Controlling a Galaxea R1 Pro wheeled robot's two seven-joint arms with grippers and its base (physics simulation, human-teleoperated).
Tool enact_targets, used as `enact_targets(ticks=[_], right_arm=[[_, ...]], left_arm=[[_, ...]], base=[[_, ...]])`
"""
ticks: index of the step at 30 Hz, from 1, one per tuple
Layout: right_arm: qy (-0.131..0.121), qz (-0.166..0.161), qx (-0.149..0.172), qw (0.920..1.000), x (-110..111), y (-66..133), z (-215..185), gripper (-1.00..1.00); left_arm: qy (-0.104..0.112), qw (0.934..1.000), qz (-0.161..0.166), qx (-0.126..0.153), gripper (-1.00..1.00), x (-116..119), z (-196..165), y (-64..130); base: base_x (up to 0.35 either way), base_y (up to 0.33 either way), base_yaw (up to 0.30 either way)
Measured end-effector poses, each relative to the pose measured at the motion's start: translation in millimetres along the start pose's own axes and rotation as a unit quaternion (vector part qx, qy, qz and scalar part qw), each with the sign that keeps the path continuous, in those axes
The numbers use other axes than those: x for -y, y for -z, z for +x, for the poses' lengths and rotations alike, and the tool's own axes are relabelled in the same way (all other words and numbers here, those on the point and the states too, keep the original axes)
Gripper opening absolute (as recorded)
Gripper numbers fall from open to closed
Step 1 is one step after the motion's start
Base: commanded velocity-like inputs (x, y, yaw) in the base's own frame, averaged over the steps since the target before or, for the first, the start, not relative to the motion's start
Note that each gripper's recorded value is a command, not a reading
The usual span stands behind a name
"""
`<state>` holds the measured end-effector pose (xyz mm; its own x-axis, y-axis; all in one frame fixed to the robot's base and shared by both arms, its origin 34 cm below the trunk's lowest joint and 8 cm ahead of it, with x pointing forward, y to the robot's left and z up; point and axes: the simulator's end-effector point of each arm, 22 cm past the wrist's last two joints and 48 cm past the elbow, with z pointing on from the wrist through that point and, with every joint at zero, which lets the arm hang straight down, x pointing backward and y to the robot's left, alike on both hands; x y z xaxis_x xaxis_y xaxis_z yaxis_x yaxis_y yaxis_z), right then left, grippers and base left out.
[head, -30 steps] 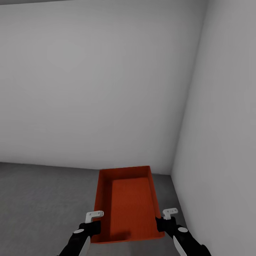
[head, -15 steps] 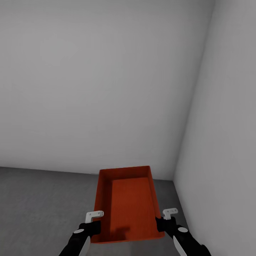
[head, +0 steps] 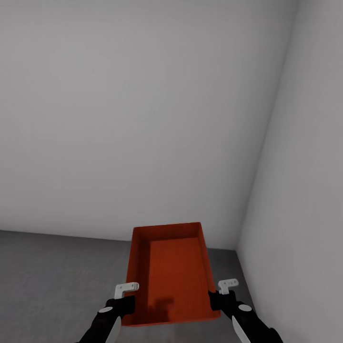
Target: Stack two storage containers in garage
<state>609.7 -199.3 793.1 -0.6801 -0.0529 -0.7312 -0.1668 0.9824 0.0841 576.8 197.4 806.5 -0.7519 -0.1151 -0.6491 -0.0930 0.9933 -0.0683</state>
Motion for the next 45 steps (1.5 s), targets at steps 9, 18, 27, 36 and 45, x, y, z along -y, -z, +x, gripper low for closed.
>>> enact_targets(ticks=[9,18,27,36,45], right_arm=[[0.0,0.0,-0.001,1.0,0.1,-0.5,0.4,-1.0],[0.0,0.0,0.0,1.0,0.1,-0.5,0.1,-1.0],[0.0,0.0,-0.001,1.0,0.0,-0.5,0.4,-1.0],[0.0,0.0,-0.001,1.0,0.1,-0.5,0.4,-1.0],[0.0,0.0,-0.001,1.0,0.0,-0.2,0.4,-1.0]], left_arm=[[0.0,1.0,0.0,-0.001,-1.0,0.0,0.3,-0.5],[0.0,1.0,0.0,-0.001,-1.0,0.0,0.1,-0.6],[0.0,1.0,0.0,-0.001,-1.0,-0.1,0.2,-0.5],[0.0,1.0,0.0,-0.001,-1.0,0.0,0.3,-0.5],[0.0,1.0,0.0,-0.001,-1.0,0.0,0.3,-0.2]], base=[[0.076,0.0,-0.041],[0.001,0.0,-0.251],[0.0,0.0,-0.017],[0.0,0.0,0.119],[0.154,0.0,0.004]])
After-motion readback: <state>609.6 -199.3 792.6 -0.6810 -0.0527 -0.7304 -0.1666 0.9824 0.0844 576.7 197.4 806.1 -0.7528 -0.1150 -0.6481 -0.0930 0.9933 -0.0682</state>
